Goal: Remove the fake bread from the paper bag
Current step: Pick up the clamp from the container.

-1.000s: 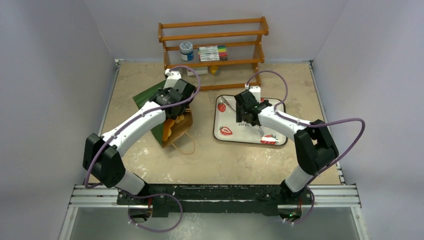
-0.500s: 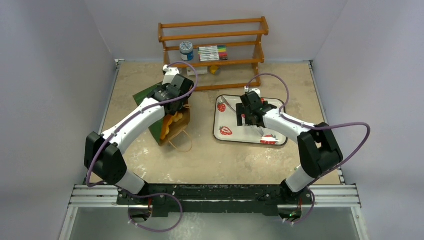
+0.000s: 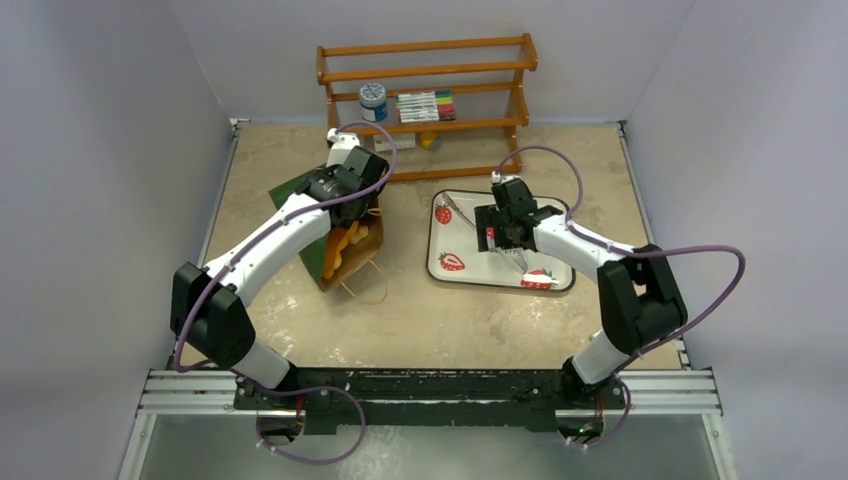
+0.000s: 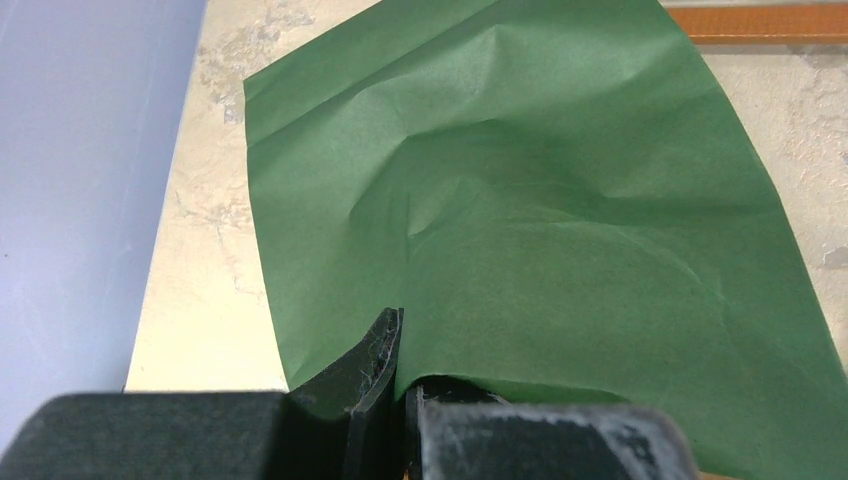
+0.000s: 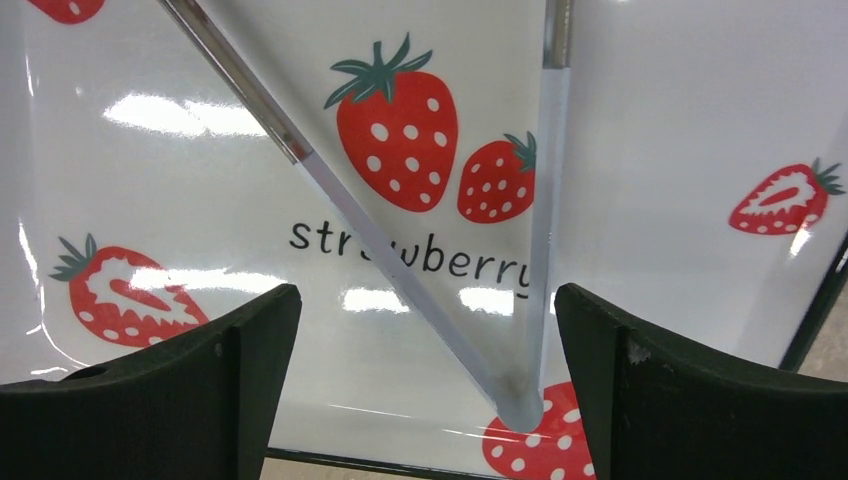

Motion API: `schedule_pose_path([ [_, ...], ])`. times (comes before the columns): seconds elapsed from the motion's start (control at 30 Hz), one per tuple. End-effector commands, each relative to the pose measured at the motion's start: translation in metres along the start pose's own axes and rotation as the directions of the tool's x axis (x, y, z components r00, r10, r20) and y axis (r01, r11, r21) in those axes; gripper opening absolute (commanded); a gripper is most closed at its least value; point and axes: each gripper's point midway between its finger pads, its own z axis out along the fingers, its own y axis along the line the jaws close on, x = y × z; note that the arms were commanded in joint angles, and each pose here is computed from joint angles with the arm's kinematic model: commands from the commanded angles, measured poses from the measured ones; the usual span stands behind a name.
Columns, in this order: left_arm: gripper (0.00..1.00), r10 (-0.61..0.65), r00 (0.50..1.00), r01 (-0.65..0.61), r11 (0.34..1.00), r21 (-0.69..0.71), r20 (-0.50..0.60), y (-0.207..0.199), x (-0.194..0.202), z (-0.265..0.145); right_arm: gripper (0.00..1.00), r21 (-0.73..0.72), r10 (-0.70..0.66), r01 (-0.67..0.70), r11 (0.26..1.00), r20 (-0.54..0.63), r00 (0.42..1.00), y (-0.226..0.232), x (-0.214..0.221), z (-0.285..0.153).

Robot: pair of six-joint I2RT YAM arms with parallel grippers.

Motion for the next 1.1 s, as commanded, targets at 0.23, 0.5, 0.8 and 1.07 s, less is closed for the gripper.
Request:
schedule_pose_path([
  [0.23, 0.00, -0.104, 0.992, 0.103, 0.994, 0.017, 0.065, -0.002, -0.031, -0.007, 1.00, -0.054, -0.041, 0.039, 0.998, -0.037, 0.998, 0.000, -0.008, 0.013],
  [0.5, 0.00, -0.094, 0.994, 0.093, 0.996, 0.011, 0.063, -0.005, -0.033, -0.004, 1.00, -0.076, -0.049, 0.045, 0.996, -0.051, 0.997, 0.001, -0.005, 0.024],
  [0.8, 0.00, -0.078, 0.996, 0.078, 0.997, -0.001, 0.046, -0.007, -0.028, 0.003, 0.95, -0.091, -0.053, 0.050, 0.995, -0.025, 0.998, 0.007, -0.014, 0.043],
  [1.07, 0.00, -0.073, 0.997, 0.073, 0.997, -0.004, 0.037, -0.006, -0.025, 0.007, 0.71, -0.109, -0.021, 0.020, 0.994, -0.009, 1.000, 0.011, -0.017, 0.040],
])
